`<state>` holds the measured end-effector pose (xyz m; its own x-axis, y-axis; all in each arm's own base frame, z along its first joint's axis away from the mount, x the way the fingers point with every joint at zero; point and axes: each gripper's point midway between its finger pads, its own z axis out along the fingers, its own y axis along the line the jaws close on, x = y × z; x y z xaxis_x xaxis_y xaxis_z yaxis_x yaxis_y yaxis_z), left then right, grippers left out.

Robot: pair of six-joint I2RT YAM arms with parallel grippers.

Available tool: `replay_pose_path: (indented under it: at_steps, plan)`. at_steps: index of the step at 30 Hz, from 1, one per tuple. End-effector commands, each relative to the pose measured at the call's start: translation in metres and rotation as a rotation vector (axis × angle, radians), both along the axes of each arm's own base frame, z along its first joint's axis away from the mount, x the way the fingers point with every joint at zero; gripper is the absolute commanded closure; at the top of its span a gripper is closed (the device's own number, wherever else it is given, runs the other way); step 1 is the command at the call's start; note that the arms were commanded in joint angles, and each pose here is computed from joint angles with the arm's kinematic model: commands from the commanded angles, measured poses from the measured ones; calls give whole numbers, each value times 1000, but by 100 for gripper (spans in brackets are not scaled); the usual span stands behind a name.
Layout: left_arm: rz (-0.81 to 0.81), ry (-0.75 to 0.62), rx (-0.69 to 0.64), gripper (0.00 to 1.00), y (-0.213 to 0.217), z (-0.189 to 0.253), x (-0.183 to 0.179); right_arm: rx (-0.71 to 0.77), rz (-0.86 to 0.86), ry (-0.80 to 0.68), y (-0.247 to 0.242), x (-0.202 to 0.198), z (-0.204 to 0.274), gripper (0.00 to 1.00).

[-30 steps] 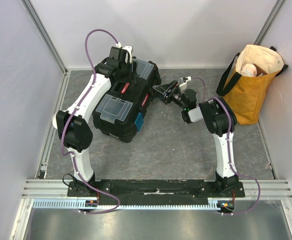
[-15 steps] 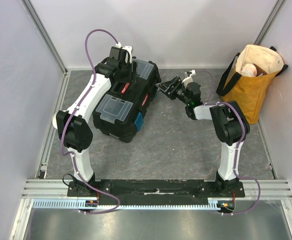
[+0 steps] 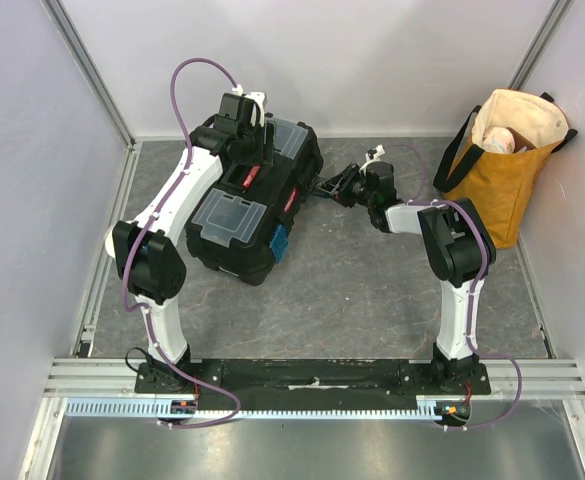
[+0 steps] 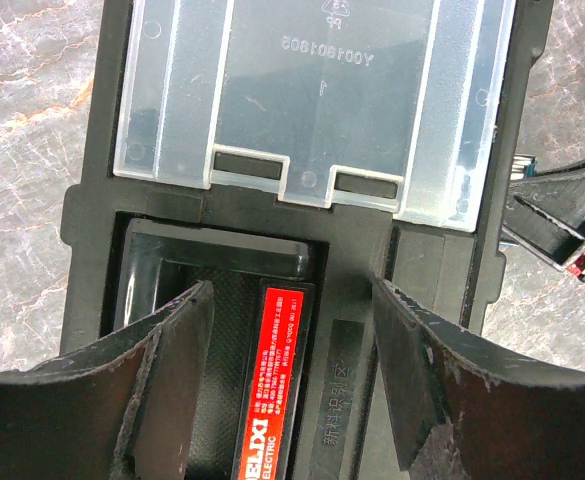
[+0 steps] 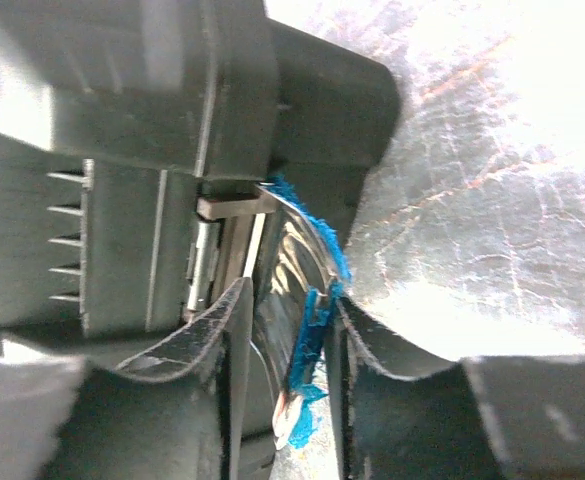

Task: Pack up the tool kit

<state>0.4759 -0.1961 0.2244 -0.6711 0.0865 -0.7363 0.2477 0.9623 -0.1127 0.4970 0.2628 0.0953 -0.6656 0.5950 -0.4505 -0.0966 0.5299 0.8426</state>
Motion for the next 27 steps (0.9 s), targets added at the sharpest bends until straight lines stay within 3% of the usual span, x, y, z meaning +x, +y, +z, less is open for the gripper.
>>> replay_pose_path:
  at_steps: [1, 4, 11, 27]
  plan:
    - [-111, 150, 2, 29, -24, -31, -31, -85, -39, -40, -10, 10, 22, 66]
    - [-118, 146, 0, 28, -26, -29, -31, -147, -70, -40, -19, 11, 29, 76]
    - [-120, 163, -13, 29, -29, -34, -29, -275, -142, -15, -40, 17, 50, 86]
    - [-122, 171, -17, 29, -31, -39, -27, -400, -134, -44, -23, 33, 108, 87]
